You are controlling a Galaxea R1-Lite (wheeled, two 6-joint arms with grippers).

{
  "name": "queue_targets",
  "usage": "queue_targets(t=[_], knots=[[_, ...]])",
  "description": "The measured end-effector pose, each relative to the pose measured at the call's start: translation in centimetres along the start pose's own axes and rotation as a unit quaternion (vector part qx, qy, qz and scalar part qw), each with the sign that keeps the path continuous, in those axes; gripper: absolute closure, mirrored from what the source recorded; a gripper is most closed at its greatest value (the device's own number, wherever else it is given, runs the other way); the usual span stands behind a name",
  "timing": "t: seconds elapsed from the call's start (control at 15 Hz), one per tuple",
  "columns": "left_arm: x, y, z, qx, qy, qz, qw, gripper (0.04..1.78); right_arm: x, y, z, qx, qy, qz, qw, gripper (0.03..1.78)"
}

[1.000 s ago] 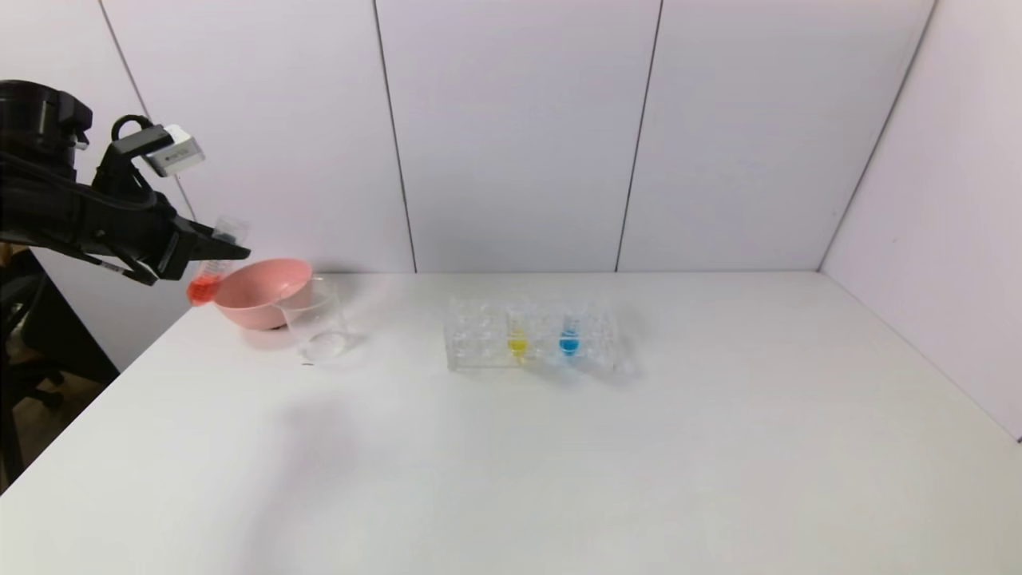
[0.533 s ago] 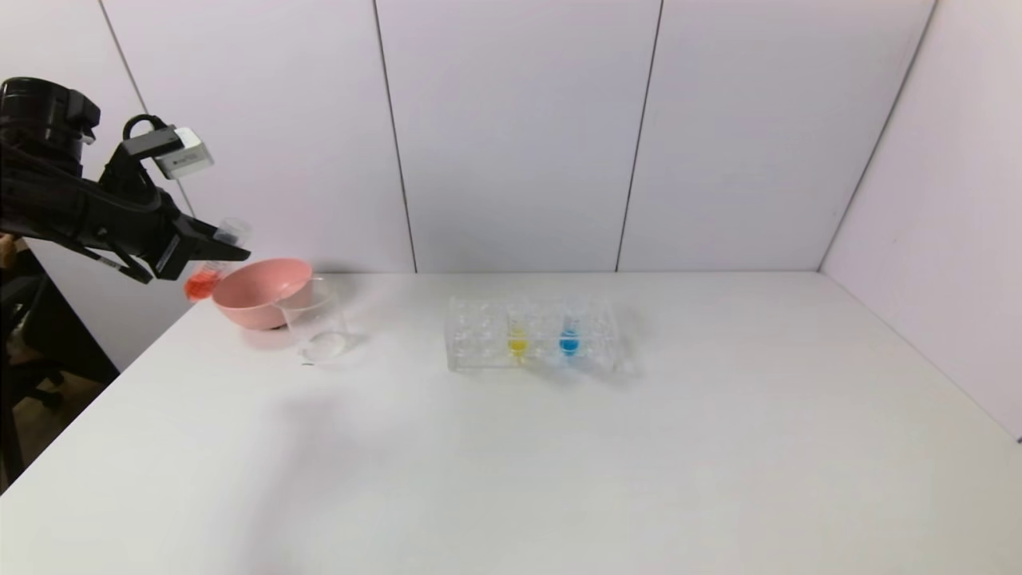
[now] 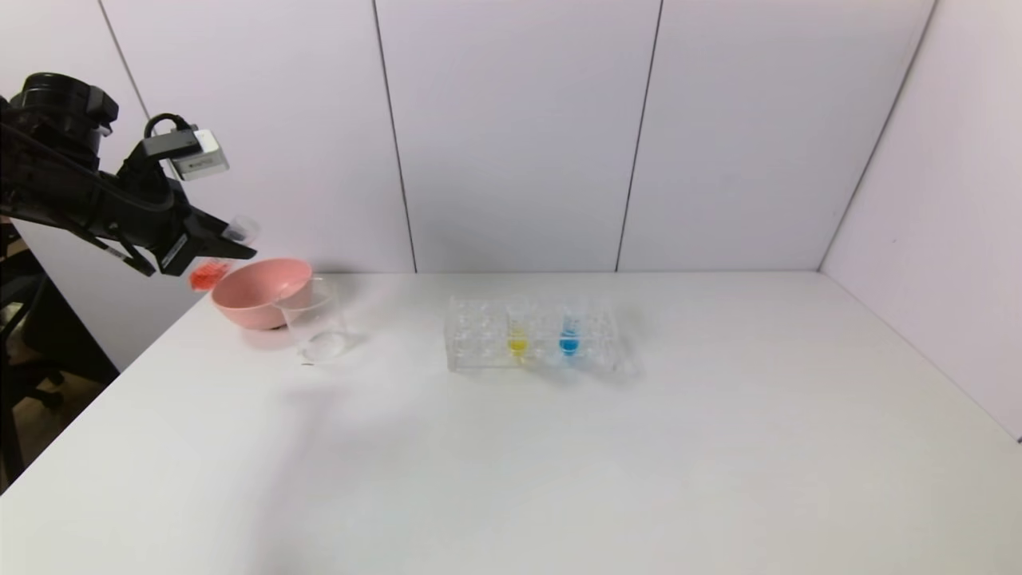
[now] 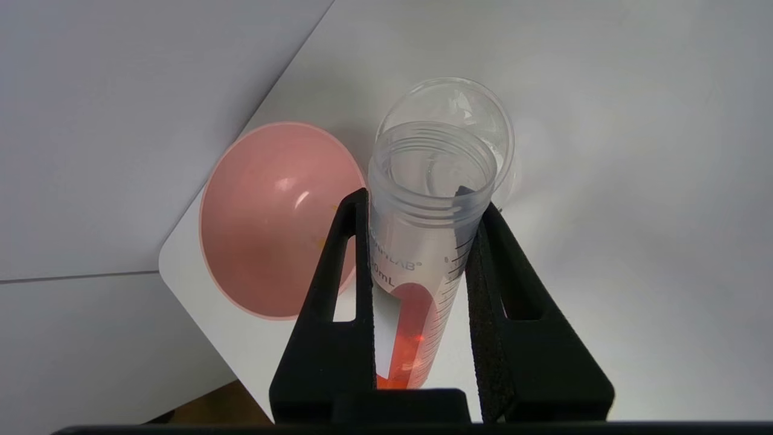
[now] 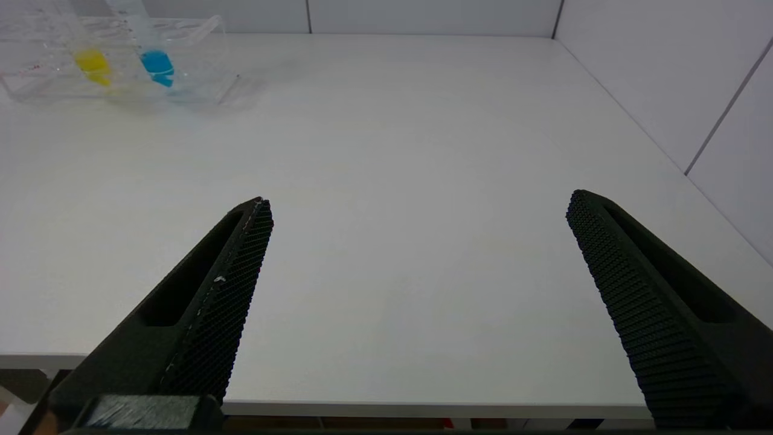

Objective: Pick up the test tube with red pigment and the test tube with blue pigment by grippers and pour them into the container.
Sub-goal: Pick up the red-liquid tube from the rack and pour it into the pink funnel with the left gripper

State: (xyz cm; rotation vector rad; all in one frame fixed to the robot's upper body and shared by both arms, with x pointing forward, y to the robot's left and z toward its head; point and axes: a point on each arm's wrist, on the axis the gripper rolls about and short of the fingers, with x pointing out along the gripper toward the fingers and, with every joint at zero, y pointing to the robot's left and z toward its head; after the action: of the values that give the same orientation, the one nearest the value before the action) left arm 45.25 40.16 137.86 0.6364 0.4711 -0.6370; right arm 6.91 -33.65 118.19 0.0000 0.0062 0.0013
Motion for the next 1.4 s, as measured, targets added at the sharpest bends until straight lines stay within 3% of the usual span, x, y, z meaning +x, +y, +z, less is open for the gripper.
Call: queue_targets(t=[0.33, 1.4], knots=[[0.6, 0.4, -0.1, 0.021, 0.010, -0.013, 1.000, 1.37, 0.0, 0.0, 0.0, 0.000, 0.000, 0.000, 1.0000, 0.04], [2.9, 0.4, -0.3, 0.104, 0.091, 0.012, 0.990, 1.37, 0.0, 0.0, 0.0, 0.000, 0.000, 0.000, 1.0000, 0.04]])
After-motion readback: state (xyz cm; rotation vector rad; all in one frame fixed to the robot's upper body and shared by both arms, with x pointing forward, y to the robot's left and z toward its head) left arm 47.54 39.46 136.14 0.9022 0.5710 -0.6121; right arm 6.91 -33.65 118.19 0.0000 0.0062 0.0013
